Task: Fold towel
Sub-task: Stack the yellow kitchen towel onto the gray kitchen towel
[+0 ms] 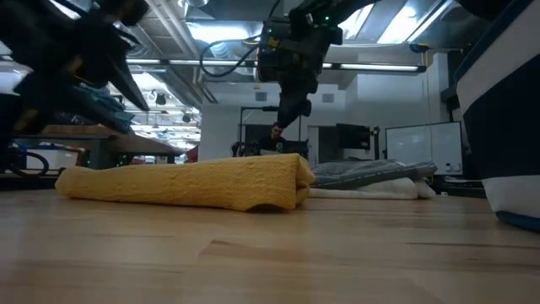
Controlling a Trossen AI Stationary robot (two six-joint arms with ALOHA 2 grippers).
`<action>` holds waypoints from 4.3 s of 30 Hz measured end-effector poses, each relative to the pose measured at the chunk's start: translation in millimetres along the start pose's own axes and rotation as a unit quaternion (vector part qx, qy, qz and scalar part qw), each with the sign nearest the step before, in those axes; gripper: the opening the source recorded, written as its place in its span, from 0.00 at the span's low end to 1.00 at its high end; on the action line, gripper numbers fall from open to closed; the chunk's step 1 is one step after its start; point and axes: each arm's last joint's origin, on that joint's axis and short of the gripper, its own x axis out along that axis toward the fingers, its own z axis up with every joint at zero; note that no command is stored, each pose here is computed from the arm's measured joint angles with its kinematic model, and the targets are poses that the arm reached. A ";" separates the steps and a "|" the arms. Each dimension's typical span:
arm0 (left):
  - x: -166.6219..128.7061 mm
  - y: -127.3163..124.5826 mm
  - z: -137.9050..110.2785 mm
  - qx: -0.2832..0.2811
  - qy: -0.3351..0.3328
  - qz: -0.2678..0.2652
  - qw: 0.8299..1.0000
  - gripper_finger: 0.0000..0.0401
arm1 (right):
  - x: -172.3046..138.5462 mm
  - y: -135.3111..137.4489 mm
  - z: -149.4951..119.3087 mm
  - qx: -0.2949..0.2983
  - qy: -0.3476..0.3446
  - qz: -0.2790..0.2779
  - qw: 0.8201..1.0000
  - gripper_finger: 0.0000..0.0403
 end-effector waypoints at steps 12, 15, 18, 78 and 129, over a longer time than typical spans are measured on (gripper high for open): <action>6.0 25.5 -32.7 -0.110 -0.046 0.002 0.993 0.31 | 2.6 -2.5 17.6 -0.051 -0.084 0.007 0.995 0.27; 15.3 28.3 -40.1 -0.129 -0.055 0.012 0.990 0.31 | 8.9 -6.8 20.2 -0.053 -0.091 0.003 0.994 0.27; 26.4 27.3 -43.9 -0.135 -0.069 0.021 0.988 0.31 | 19.3 -13.8 20.6 -0.043 -0.085 0.005 0.995 0.27; -19.4 44.0 -6.7 0.100 -0.161 0.238 0.953 0.31 | 135.3 105.6 -1.6 0.078 0.086 0.105 0.988 0.27; 7.0 31.6 -61.1 0.173 -0.118 0.022 0.978 0.31 | 134.7 147.3 1.0 0.098 0.077 0.192 0.974 0.27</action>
